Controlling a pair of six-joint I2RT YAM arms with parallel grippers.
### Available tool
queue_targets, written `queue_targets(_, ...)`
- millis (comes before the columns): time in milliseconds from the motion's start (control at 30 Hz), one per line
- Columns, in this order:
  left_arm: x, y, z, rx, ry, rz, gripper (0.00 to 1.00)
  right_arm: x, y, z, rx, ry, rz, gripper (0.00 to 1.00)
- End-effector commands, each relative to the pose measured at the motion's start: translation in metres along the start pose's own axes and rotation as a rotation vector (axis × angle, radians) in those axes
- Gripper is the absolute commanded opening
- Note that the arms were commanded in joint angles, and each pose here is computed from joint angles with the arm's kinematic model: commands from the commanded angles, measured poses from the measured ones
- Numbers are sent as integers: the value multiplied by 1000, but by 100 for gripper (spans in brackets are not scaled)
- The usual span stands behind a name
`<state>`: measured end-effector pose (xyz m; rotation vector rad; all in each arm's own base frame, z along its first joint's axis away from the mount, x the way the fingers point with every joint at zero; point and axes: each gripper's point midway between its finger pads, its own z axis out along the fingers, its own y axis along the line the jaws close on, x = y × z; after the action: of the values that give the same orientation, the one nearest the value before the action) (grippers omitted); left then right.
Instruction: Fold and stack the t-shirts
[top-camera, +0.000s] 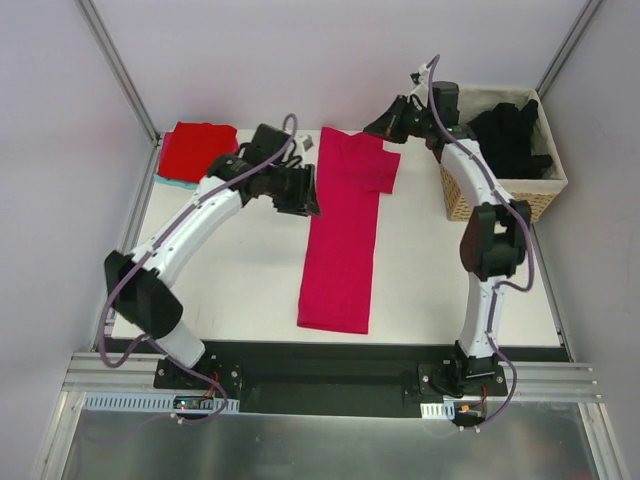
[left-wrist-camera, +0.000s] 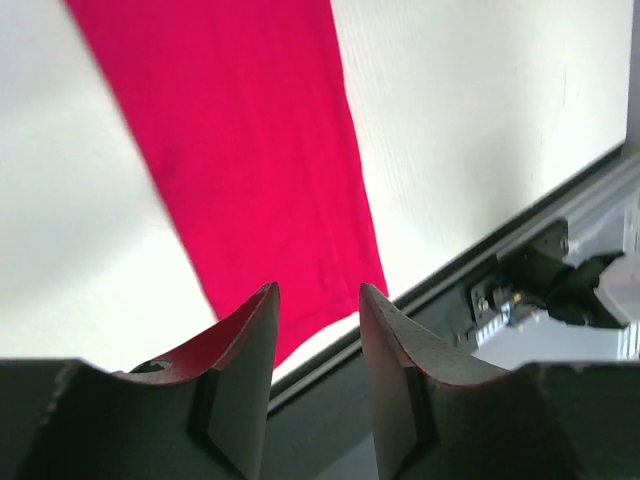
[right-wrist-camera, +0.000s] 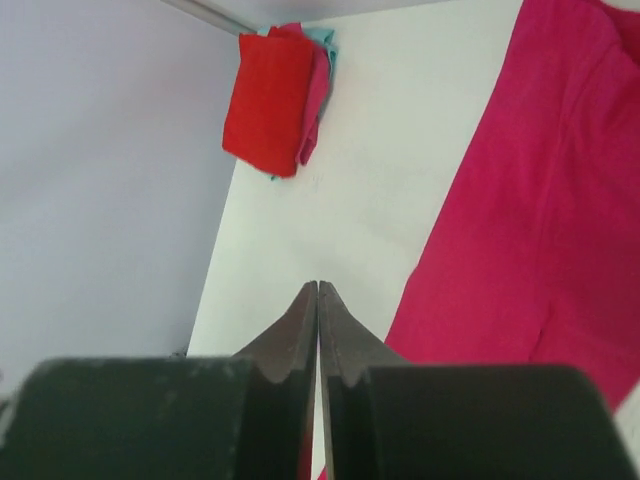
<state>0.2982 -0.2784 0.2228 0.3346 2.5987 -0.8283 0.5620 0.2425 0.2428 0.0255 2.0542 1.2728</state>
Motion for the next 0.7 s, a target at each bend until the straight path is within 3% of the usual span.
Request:
queue_targets(0, -28, 44, -58, -35, -243, -79, 38, 66, 10, -72, 169, 168, -108, 11)
queue_targets(100, -17, 67, -80, 29, -323, -186, 36, 107, 4, -117, 337, 214, -155, 12)
queue_targets(133, -29, 73, -106, 23, -444, -162, 35, 142, -26, -133, 486, 279, -188, 14)
queue_targets(200, -22, 86, -117, -52, -502, -102, 36, 159, -21, -160, 552, 280, -265, 20)
queue_targets(267, -17, 84, -137, -86, -570, -42, 38, 203, -33, -176, 593, 344, -184, 22)
queue_targets(367, 3, 86, -133, -77, -553, -17, 41, 250, -36, -197, 618, 362, -103, 26)
queue_targets(667, 84, 87, -65, 133, -300, -213, 35, 333, -36, -248, 690, 413, 13, 32)
